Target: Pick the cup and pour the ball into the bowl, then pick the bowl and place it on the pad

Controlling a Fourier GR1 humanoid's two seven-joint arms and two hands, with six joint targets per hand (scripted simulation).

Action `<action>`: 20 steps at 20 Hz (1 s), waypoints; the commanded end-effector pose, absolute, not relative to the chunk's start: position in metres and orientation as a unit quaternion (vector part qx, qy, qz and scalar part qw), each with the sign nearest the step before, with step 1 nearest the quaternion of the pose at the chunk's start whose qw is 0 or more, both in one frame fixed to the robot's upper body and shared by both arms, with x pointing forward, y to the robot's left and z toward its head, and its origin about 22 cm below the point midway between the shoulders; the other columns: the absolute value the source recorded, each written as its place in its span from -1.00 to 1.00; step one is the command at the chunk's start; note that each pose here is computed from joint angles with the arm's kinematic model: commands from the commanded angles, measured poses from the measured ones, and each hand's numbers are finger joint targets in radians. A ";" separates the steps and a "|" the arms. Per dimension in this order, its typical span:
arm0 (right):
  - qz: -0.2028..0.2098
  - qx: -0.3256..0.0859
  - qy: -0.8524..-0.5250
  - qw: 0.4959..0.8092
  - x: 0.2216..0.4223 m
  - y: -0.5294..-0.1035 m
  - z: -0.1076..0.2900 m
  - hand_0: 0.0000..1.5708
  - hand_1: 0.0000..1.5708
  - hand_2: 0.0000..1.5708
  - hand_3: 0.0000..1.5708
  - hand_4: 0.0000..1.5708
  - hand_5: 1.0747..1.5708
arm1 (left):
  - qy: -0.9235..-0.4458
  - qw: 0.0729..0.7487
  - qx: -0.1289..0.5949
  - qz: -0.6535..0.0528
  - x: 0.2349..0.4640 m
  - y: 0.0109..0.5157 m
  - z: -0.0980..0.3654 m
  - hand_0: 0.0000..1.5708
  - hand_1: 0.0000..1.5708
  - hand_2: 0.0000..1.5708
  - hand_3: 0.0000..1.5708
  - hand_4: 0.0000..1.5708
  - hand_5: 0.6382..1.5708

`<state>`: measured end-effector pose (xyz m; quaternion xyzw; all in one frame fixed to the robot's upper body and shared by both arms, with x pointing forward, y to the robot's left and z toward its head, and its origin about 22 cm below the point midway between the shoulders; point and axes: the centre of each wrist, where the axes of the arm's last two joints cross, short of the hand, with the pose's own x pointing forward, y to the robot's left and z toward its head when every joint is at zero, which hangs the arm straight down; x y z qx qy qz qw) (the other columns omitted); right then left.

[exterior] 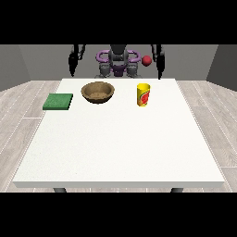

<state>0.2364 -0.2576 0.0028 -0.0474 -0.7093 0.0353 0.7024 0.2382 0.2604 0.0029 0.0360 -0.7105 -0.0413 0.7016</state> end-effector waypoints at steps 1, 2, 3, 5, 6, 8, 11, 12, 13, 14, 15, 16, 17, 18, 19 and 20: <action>0.043 -0.053 -0.717 0.694 0.236 -0.263 0.018 -1.00 -1.00 -1.00 -1.00 -1.00 0.99 | -0.718 0.693 0.044 -0.048 0.238 0.265 0.018 -1.00 -1.00 -1.00 -1.00 -1.00 0.90; 0.044 -0.056 -0.714 0.696 0.235 -0.265 0.020 -1.00 -1.00 -1.00 -1.00 -1.00 0.99 | -0.719 0.692 0.043 -0.049 0.238 0.266 0.022 -1.00 -1.00 -1.00 -1.00 -1.00 0.90; 0.046 -0.056 -0.714 0.697 0.235 -0.266 0.023 -1.00 -1.00 -1.00 -1.00 -1.00 0.99 | -0.719 0.692 0.044 -0.052 0.238 0.266 0.025 -1.00 -1.00 -1.00 -1.00 -1.00 0.90; 0.048 -0.058 -0.713 0.697 0.236 -0.267 0.030 -1.00 -1.00 -1.00 -1.00 -1.00 0.99 | -0.721 0.689 0.046 -0.055 0.239 0.267 0.033 -1.00 -1.00 -1.00 -1.00 -1.00 0.90; 0.050 -0.059 -0.712 0.698 0.236 -0.268 0.033 -1.00 -1.00 -1.00 -1.00 -1.00 0.99 | -0.720 0.690 0.048 -0.058 0.239 0.269 0.036 -1.00 -1.00 -1.00 -1.00 -1.00 0.90; -0.035 -0.015 -0.703 0.711 0.210 -0.284 -0.002 -1.00 -1.00 -1.00 -1.00 -1.00 1.00 | -0.722 0.686 -0.089 0.033 0.212 0.222 0.022 -1.00 -1.00 -1.00 -1.00 -1.00 0.91; -0.046 -0.038 -0.720 0.691 0.227 -0.283 0.013 -1.00 -1.00 -1.00 -1.00 -1.00 0.99 | -0.732 0.672 -0.108 0.031 0.202 0.190 0.038 -1.00 -1.00 -1.00 -1.00 -1.00 0.90; -0.039 -0.048 -0.720 0.692 0.229 -0.282 0.022 -1.00 -1.00 -1.00 -1.00 -1.00 0.98 | -0.734 0.671 -0.101 0.031 0.189 0.183 0.032 -1.00 -1.00 -1.00 -1.00 -1.00 0.89; -0.050 -0.044 -0.729 0.681 0.222 -0.280 0.006 -1.00 -1.00 -1.00 -1.00 -1.00 0.99 | -0.757 0.648 -0.083 0.023 0.197 0.184 0.051 -1.00 -1.00 -1.00 -1.00 -1.00 0.87; -0.046 -0.017 -0.748 0.662 0.228 -0.288 0.020 -1.00 -1.00 -1.00 -1.00 -1.00 0.98 | -0.764 0.639 -0.084 0.024 0.204 0.207 0.046 -1.00 -1.00 -1.00 -1.00 -1.00 0.86; -0.044 -0.015 -0.746 0.665 0.226 -0.282 0.022 -1.00 -1.00 -1.00 -1.00 -1.00 0.98 | -0.770 0.633 -0.078 0.010 0.191 0.205 0.043 -1.00 -1.00 -1.00 -1.00 -1.00 0.83; -0.034 -0.014 -0.752 0.658 0.224 -0.290 0.019 -1.00 -1.00 -1.00 -1.00 -1.00 0.98 | -0.777 0.626 -0.063 0.003 0.202 0.201 0.050 -1.00 -1.00 -1.00 -1.00 -1.00 0.80; -0.038 -0.013 -0.762 0.647 0.232 -0.253 0.011 -1.00 -1.00 -1.00 -1.00 -1.00 0.97 | -0.785 0.617 -0.057 -0.007 0.214 0.191 0.056 -1.00 -1.00 -1.00 -1.00 -1.00 0.78; -0.038 -0.013 -0.762 0.646 0.243 -0.263 0.017 -1.00 -1.00 -1.00 -1.00 -1.00 0.98 | -0.794 0.605 -0.059 -0.018 0.219 0.194 0.064 -1.00 -1.00 -1.00 -1.00 -1.00 0.75; -0.010 -0.002 -0.765 0.645 0.243 -0.253 0.023 -1.00 -1.00 -1.00 -1.00 -1.00 0.97 | -0.794 0.607 -0.040 -0.011 0.225 0.207 0.058 -1.00 -1.00 -1.00 -1.00 -1.00 0.71; -0.018 -0.004 -0.757 0.653 0.250 -0.250 0.027 -1.00 -1.00 -1.00 -1.00 -1.00 0.97 | -0.797 0.602 -0.044 -0.021 0.221 0.207 0.044 -1.00 -1.00 -1.00 -1.00 -1.00 0.64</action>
